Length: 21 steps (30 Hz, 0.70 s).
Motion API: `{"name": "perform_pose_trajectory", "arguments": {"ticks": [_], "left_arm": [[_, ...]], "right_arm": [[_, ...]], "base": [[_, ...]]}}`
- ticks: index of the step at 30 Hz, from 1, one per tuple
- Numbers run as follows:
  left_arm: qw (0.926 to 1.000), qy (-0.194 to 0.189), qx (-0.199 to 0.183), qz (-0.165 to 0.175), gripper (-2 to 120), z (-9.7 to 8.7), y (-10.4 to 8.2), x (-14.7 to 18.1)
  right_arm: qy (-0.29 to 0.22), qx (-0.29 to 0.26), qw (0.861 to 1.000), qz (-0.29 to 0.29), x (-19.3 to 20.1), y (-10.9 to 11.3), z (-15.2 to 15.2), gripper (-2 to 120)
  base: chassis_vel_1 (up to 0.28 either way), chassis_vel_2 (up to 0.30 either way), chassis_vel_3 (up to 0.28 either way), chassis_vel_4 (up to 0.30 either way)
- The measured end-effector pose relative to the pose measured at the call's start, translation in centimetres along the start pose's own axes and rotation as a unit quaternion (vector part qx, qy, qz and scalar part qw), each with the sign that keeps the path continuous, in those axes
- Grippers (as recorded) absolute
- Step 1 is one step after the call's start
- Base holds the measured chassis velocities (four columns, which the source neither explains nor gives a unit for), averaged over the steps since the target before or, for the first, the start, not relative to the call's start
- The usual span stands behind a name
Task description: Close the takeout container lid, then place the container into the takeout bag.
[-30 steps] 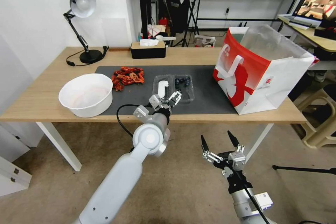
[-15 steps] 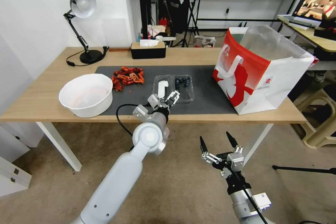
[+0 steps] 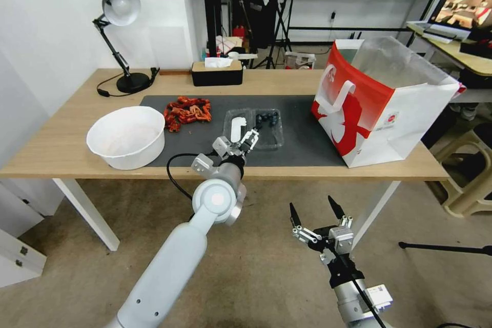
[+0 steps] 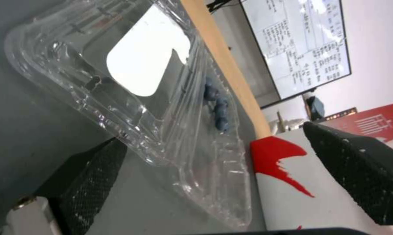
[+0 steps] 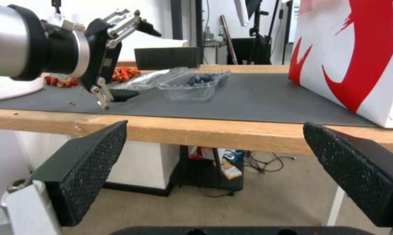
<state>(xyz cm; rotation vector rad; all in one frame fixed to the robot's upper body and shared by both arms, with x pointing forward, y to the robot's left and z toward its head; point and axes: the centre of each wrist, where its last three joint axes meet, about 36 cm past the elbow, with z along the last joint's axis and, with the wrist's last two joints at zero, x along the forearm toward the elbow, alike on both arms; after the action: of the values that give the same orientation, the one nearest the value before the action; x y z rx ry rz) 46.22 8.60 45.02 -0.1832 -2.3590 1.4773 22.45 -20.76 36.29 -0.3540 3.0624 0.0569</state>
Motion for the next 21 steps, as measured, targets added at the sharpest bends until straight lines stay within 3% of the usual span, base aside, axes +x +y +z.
{"name": "perform_pose_trajectory", "arguments": {"ticks": [7,9,15,21], "left_arm": [[0.9995,-0.016,0.010,0.026,100,0.1,0.0,-0.2],[0.9983,-0.026,-0.008,0.052,100,0.3,0.3,-0.1],[0.9947,-0.033,-0.045,0.087,100,0.6,0.8,0.1],[0.9853,-0.033,-0.104,0.131,100,1.1,1.6,0.0]], "right_arm": [[0.000,0.000,1.000,0.000,0.0,0.1,0.0,100],[0.001,0.000,1.000,0.000,0.1,0.1,0.1,100],[0.001,0.001,1.000,0.001,0.1,0.1,0.1,100],[0.000,0.001,1.000,0.002,0.2,0.0,0.1,100]], "base": [[0.000,0.000,0.000,0.000],[0.000,0.000,0.000,0.000],[0.000,0.000,0.000,0.000],[0.000,0.000,0.000,0.000]]}}
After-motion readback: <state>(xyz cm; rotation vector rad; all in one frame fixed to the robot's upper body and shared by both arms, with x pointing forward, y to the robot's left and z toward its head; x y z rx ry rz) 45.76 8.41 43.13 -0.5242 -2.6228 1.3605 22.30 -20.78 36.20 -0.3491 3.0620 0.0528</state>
